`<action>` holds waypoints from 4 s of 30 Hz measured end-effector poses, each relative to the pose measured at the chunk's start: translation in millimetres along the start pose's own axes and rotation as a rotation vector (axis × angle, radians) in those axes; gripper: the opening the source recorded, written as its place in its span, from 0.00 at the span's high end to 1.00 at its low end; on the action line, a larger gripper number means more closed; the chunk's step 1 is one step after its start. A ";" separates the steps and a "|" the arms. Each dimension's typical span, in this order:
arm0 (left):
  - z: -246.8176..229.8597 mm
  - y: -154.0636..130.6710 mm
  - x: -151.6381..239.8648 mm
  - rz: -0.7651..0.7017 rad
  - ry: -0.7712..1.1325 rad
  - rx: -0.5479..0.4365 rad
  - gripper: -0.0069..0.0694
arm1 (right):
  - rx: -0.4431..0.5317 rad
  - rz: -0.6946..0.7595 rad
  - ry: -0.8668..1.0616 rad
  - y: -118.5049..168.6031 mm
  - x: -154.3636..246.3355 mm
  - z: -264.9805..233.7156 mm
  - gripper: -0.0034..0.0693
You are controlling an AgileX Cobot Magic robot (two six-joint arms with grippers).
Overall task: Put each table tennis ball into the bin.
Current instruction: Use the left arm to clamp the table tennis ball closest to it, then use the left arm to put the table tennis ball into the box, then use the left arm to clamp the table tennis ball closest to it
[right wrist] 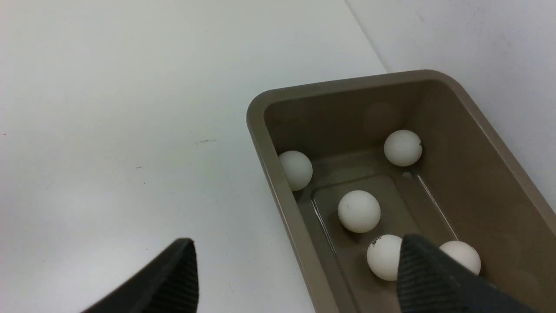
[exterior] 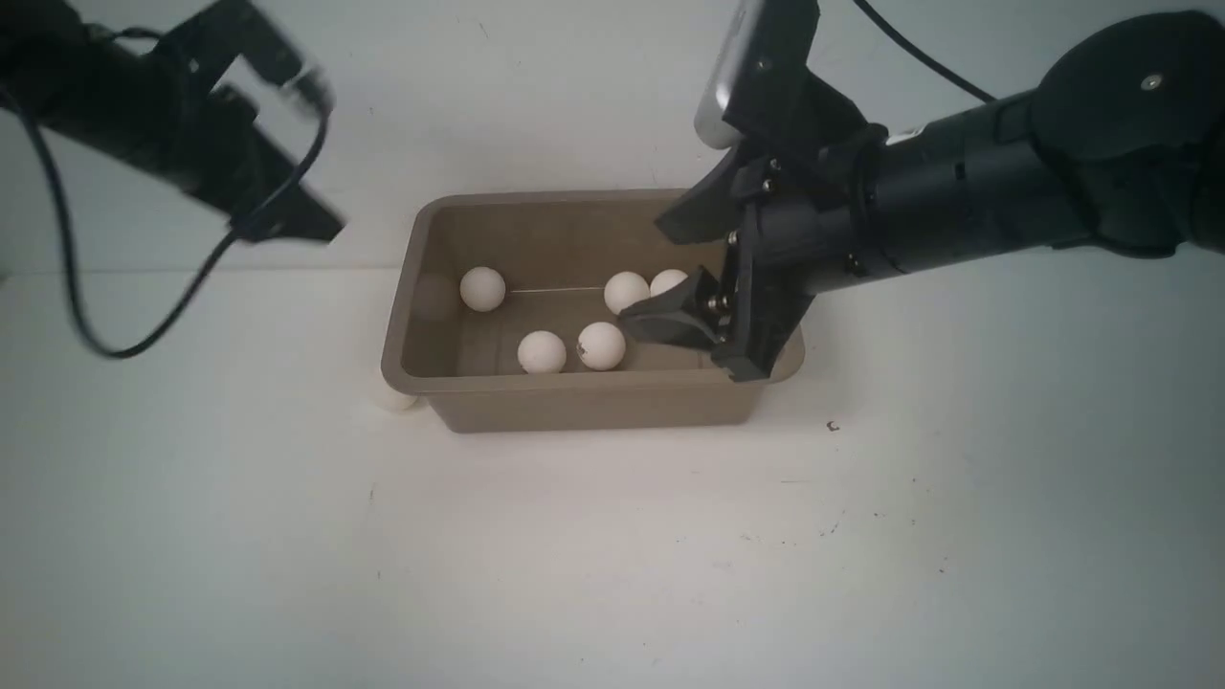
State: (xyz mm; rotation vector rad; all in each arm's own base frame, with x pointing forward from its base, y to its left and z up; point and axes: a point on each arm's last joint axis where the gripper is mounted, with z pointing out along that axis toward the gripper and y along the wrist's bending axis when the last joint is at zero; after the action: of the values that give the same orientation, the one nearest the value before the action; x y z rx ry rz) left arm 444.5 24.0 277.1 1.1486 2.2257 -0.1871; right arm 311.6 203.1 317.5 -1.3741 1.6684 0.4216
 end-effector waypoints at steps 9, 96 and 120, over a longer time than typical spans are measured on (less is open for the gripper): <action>21.8 0.7 28.3 0.159 0.062 0.156 0.26 | -0.001 -0.008 0.006 0.1 0.5 0.0 0.19; 122.4 -11.6 -48.1 0.037 -0.254 0.340 0.35 | -0.022 -0.007 0.027 2.0 2.5 -0.1 0.19; 60.0 78.3 49.1 0.054 -0.242 0.105 0.31 | -0.026 -0.004 0.028 2.3 2.5 -0.1 0.19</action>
State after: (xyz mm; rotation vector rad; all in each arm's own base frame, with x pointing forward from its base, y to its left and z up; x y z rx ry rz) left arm 511.8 82.4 212.3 1.1740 1.9902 -0.4032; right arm 309.5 202.3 314.8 -1.4079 1.6876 0.4249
